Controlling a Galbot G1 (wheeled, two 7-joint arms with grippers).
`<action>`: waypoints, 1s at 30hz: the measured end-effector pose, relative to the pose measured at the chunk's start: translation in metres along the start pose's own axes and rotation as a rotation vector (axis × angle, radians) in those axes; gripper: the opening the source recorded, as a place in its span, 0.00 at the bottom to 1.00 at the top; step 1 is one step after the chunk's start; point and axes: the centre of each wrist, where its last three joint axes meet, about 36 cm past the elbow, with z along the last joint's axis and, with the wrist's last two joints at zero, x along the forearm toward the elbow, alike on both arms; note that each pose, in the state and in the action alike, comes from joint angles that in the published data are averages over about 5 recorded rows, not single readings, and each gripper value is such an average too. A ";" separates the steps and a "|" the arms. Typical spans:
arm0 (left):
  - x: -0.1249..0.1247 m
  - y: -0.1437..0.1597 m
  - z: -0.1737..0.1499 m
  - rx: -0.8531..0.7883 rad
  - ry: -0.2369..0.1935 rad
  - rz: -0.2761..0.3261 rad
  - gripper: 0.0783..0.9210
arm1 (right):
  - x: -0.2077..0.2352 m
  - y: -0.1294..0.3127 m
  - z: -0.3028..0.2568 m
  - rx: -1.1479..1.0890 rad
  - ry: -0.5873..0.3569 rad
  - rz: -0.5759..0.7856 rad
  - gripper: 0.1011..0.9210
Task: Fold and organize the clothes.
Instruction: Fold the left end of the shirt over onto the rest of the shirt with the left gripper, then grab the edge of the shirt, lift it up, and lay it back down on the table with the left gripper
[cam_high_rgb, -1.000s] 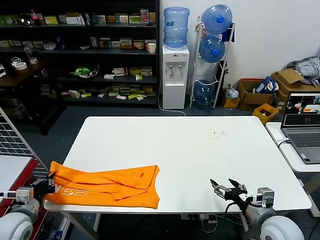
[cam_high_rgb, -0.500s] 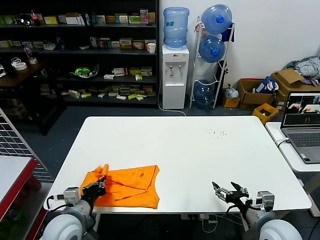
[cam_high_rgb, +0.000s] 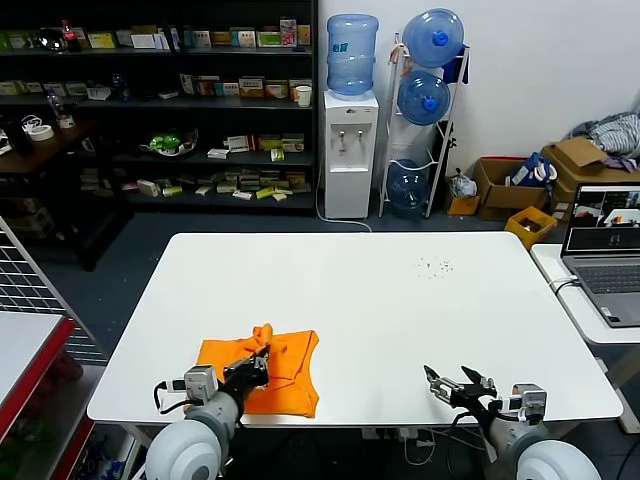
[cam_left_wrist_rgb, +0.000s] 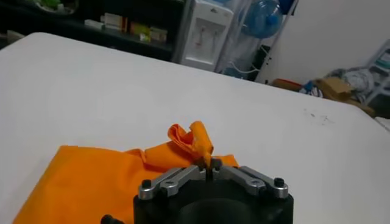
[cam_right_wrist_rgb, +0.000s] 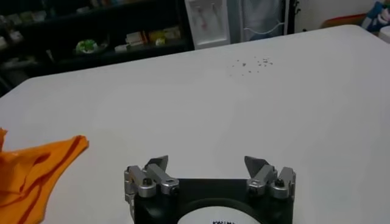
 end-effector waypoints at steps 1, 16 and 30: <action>0.000 -0.002 0.000 -0.001 0.001 0.005 0.04 | 0.000 0.000 0.000 0.000 0.000 0.000 0.88; -0.002 -0.014 -0.005 0.009 -0.012 0.042 0.45 | -0.003 0.002 -0.001 -0.002 0.002 -0.012 0.88; 0.017 0.080 -0.002 -0.038 0.011 -0.079 0.87 | -0.005 0.002 -0.001 -0.008 -0.002 -0.026 0.88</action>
